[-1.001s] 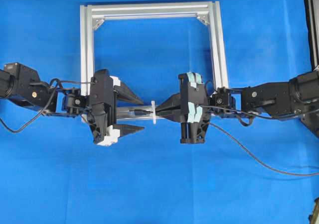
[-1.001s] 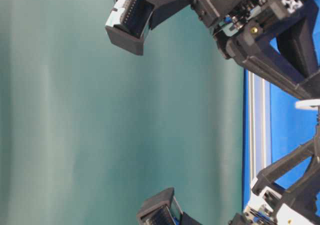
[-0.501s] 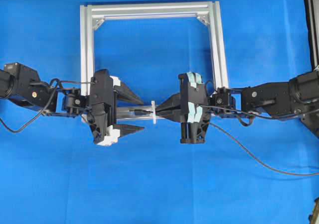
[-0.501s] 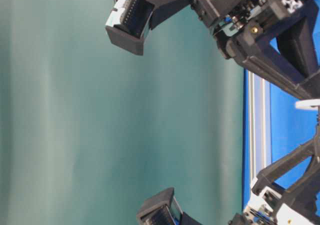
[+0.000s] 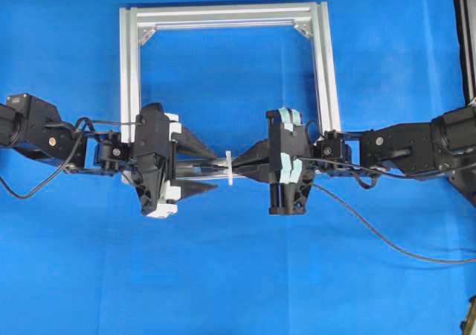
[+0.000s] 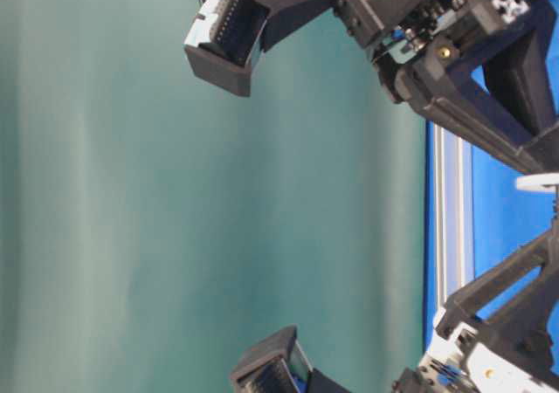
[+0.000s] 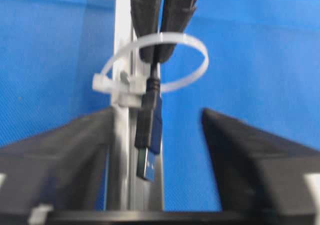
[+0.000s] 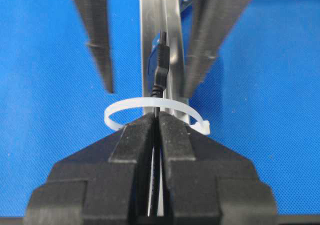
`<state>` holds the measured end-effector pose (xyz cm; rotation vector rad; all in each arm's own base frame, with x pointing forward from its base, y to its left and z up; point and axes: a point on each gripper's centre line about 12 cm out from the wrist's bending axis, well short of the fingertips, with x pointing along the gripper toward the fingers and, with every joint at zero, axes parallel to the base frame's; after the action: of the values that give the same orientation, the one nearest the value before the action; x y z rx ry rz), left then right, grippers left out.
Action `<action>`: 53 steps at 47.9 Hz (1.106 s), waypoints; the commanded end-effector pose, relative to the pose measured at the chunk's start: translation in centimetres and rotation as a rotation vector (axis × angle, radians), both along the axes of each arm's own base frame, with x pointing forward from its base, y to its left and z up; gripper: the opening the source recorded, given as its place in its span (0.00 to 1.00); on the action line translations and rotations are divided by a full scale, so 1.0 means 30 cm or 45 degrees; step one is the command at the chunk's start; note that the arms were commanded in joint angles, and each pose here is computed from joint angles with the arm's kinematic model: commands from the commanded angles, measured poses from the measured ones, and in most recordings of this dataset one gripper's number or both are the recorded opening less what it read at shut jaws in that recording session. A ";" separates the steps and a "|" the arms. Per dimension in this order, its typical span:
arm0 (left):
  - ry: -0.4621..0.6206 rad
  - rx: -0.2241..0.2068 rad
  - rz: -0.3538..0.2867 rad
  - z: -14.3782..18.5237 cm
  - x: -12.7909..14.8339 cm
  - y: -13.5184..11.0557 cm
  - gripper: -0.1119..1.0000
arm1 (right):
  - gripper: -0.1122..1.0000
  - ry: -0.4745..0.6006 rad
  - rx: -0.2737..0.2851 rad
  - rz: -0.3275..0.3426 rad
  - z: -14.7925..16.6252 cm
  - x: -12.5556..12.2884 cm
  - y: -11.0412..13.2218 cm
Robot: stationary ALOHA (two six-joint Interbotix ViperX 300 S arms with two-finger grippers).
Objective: Insert the wire through the string loop located in the center.
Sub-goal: 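Close the left gripper on the USB plug beyond the loop, then open the right gripper and pull the cable left with the left gripper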
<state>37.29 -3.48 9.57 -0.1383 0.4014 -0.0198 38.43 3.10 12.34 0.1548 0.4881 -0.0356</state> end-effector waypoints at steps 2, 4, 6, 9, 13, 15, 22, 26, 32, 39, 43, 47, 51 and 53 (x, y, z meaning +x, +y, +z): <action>-0.058 -0.003 0.012 0.035 0.010 0.010 0.42 | 0.08 -0.041 -0.001 0.003 0.029 0.009 0.002; -0.054 -0.003 0.012 0.033 0.007 0.010 0.31 | 0.08 -0.041 -0.001 0.003 0.029 0.009 0.002; -0.054 -0.003 0.012 0.033 0.007 0.010 0.22 | 0.08 -0.041 0.000 0.001 0.029 0.009 0.002; -0.054 -0.003 0.012 0.033 0.007 0.010 0.17 | 0.08 -0.041 0.000 0.001 0.029 0.009 0.002; -0.056 -0.003 0.012 0.034 0.009 0.010 0.17 | 0.08 -0.041 -0.001 0.003 0.029 0.009 0.002; -0.054 -0.005 0.013 0.033 0.009 0.010 0.17 | 0.08 -0.041 -0.001 0.003 0.029 0.009 0.002; -0.054 -0.005 0.013 0.033 0.009 0.010 0.17 | 0.08 -0.037 -0.011 0.008 0.028 0.009 0.003; -0.052 -0.004 0.013 0.032 0.007 0.010 0.17 | 0.08 -0.039 -0.015 0.010 0.028 0.009 0.002; -0.054 -0.004 0.011 0.034 0.009 0.009 0.17 | 0.08 -0.041 -0.014 0.010 0.030 0.010 0.003; -0.052 -0.005 0.013 0.033 0.009 0.010 0.17 | 0.09 -0.037 -0.014 0.010 0.029 0.010 0.003; -0.053 -0.003 0.012 0.033 0.009 0.010 0.17 | 0.14 -0.037 -0.011 0.009 0.029 0.010 0.003; -0.051 -0.004 0.013 0.032 0.007 0.010 0.17 | 0.28 -0.039 -0.008 0.006 0.030 0.011 0.003; -0.051 -0.004 0.011 0.032 0.008 0.009 0.17 | 0.50 -0.043 -0.009 0.007 0.032 0.013 0.003; -0.050 -0.005 0.012 0.032 0.008 0.010 0.17 | 0.62 -0.047 -0.011 0.008 0.033 0.013 0.003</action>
<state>37.28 -3.24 9.64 -0.1396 0.3902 -0.0140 38.43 3.10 12.34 0.1458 0.4882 -0.0334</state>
